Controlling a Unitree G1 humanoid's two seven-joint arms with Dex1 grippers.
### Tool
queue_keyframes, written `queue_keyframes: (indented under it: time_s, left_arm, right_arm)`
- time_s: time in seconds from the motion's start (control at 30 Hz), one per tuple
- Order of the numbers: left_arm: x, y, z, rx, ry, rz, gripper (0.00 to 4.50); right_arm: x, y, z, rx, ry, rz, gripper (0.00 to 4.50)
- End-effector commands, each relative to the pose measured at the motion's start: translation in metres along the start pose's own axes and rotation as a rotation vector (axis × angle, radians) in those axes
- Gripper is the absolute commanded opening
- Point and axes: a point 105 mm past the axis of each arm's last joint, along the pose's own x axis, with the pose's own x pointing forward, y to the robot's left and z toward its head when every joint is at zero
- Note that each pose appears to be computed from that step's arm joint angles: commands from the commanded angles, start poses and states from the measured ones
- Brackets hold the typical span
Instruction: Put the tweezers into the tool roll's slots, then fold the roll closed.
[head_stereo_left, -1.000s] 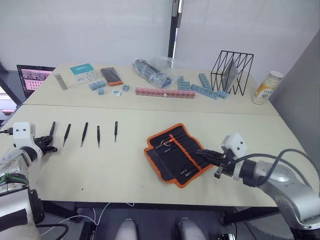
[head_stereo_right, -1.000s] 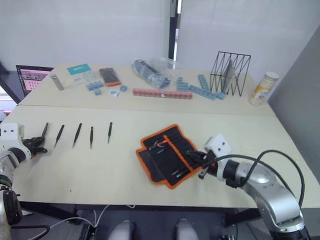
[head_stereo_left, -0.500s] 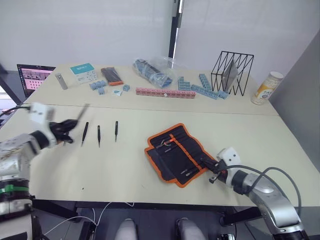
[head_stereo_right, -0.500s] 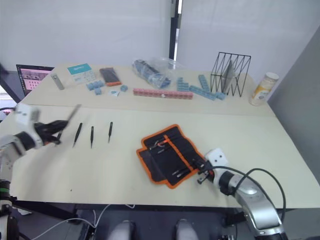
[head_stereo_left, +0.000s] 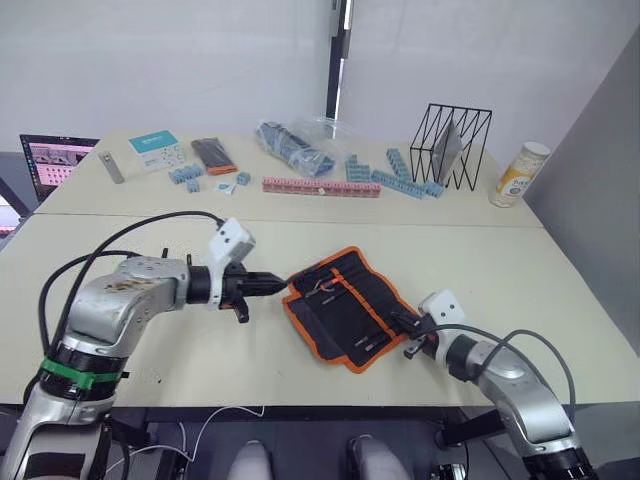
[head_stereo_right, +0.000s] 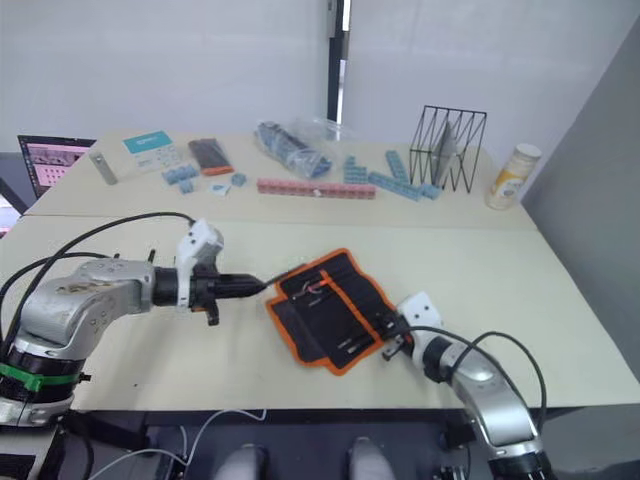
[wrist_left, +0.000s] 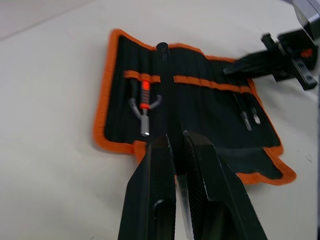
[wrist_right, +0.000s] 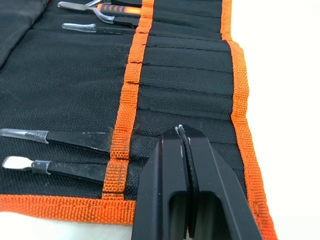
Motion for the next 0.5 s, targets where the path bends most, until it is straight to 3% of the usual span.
queue_keyframes:
  time_s: [0.03, 0.23, 0.33, 0.5]
  left_arm:
    - [0.011, -0.01, 0.015, 0.03, 0.021, -0.045, 0.0]
    - [0.035, -0.025, 0.008, 0.018, 0.129, -0.072, 0.0]
    - [0.045, -0.02, -0.002, -0.012, 0.217, -0.012, 0.0]
    - [0.052, -0.019, -0.005, -0.011, 0.268, 0.025, 0.0]
  right_arm:
    - [-0.001, 0.016, -0.05, 0.075, 0.19, 0.033, 0.03]
    - [-0.002, 0.027, -0.049, 0.069, 0.207, 0.055, 0.03]
    - [-0.003, 0.034, -0.046, 0.057, 0.201, 0.071, 0.03]
    - [-0.004, 0.04, -0.041, 0.045, 0.194, 0.076, 0.03]
